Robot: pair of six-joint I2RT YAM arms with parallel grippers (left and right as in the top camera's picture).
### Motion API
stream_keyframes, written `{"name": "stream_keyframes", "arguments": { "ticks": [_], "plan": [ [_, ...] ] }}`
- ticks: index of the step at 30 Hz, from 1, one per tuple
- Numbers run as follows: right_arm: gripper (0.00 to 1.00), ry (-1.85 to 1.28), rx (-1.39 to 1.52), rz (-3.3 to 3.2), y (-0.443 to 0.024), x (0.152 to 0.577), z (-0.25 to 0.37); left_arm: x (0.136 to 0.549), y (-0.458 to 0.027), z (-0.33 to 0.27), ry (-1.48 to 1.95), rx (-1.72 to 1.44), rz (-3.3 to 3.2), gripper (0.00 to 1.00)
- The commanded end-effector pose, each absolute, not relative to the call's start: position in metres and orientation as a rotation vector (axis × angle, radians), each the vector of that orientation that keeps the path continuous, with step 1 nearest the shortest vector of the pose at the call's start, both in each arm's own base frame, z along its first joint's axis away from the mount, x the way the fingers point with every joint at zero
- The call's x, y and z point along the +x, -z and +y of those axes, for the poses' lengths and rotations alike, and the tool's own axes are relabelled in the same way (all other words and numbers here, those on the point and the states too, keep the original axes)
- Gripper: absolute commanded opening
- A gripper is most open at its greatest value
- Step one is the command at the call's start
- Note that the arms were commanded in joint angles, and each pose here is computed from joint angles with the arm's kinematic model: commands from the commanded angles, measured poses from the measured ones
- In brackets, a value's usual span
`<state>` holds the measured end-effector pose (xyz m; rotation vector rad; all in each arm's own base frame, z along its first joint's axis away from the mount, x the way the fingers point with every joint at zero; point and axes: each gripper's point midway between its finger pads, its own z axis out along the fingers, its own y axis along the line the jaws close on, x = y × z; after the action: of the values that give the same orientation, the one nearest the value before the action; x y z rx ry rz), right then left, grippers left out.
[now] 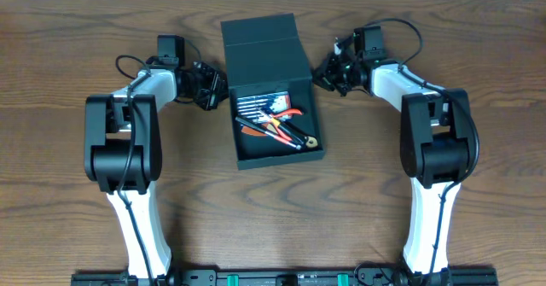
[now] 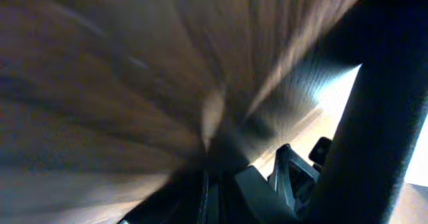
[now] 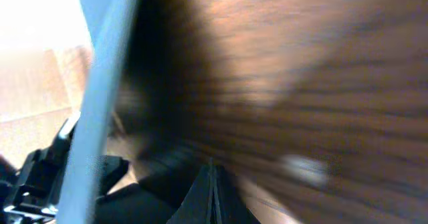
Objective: Pack container
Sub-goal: 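Raise both grippers to the lid's two back corners, then grip the lid edges with both grippers and lift it upright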
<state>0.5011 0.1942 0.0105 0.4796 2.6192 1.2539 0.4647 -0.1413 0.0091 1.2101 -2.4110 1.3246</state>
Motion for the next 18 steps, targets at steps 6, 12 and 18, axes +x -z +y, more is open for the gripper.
{"name": "stream_keyframes", "arguments": {
  "ticks": [6,12,18],
  "plan": [
    [0.01,-1.322,0.221,2.552,-0.023,0.504,0.218,0.473,-0.026,-0.157,-1.489,1.028,-2.408,0.05],
    [0.01,-1.328,0.041,2.490,-0.034,0.504,0.211,0.486,-0.049,-0.159,-1.577,0.892,-2.501,0.05],
    [0.01,-1.254,-0.076,2.390,-0.068,0.516,0.195,0.493,-0.071,-0.159,-1.598,0.793,-2.574,0.05]
  ]
}}
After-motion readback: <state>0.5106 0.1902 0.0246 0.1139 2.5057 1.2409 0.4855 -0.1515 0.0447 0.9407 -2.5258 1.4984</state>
